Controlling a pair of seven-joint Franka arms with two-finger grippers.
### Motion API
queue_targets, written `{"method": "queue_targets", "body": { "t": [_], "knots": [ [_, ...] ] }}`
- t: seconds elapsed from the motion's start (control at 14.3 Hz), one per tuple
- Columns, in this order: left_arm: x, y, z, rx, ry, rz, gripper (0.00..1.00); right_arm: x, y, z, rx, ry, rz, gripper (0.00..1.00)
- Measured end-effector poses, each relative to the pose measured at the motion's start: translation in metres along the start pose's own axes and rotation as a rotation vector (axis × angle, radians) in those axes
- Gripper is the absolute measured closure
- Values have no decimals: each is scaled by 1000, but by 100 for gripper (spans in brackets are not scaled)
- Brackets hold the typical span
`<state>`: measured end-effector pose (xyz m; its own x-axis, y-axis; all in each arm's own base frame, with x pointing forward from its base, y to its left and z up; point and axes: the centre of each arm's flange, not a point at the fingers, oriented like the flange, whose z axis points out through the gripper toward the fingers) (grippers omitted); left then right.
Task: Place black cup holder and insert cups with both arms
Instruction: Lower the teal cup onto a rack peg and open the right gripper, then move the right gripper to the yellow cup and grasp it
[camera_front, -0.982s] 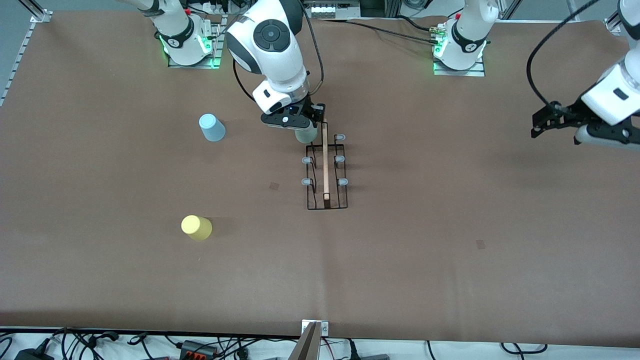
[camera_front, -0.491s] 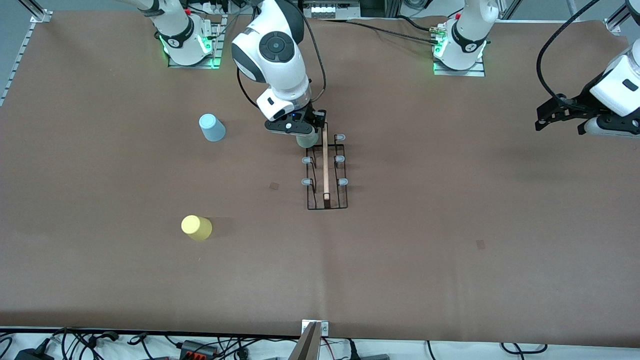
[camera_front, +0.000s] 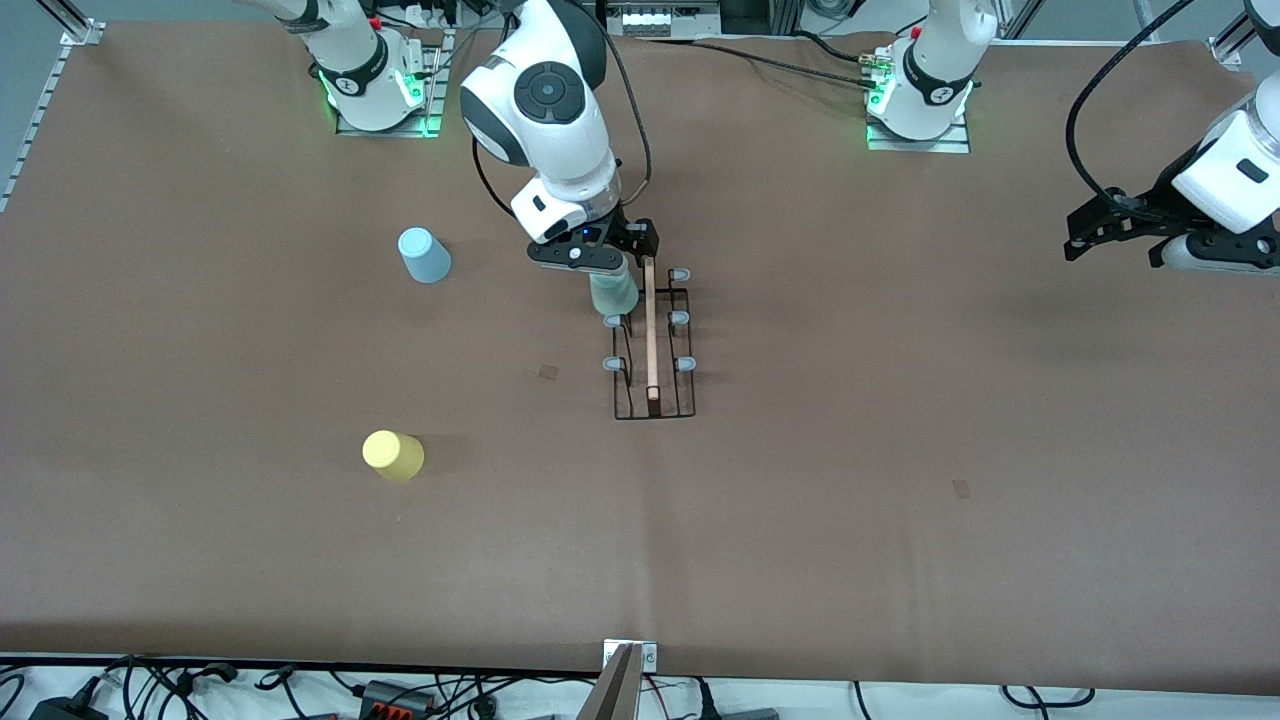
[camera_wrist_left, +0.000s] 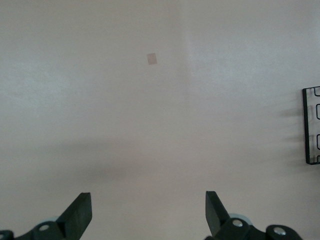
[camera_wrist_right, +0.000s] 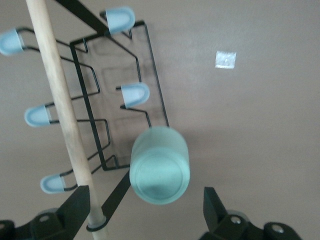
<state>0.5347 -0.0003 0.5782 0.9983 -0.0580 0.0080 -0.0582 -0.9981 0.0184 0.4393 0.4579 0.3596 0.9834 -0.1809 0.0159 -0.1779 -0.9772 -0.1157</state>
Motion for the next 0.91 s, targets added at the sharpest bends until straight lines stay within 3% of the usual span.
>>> {"method": "queue_targets", "body": {
  "t": [0.21, 0.49, 0.63, 0.91],
  "knots": [
    [0, 0, 0, 0, 0, 0, 0, 37, 36, -30, -43, 12, -62, 0],
    [0, 1, 0, 0, 0, 0, 0, 126, 139, -55, -105, -14, -203, 0],
    [0, 1, 0, 0, -2, 0, 0, 167, 194, -44, -110, -20, -223, 0],
    [-1, 1, 0, 0, -7, 1, 0, 227, 264, 14, -74, 50, -258, 0]
  ]
}}
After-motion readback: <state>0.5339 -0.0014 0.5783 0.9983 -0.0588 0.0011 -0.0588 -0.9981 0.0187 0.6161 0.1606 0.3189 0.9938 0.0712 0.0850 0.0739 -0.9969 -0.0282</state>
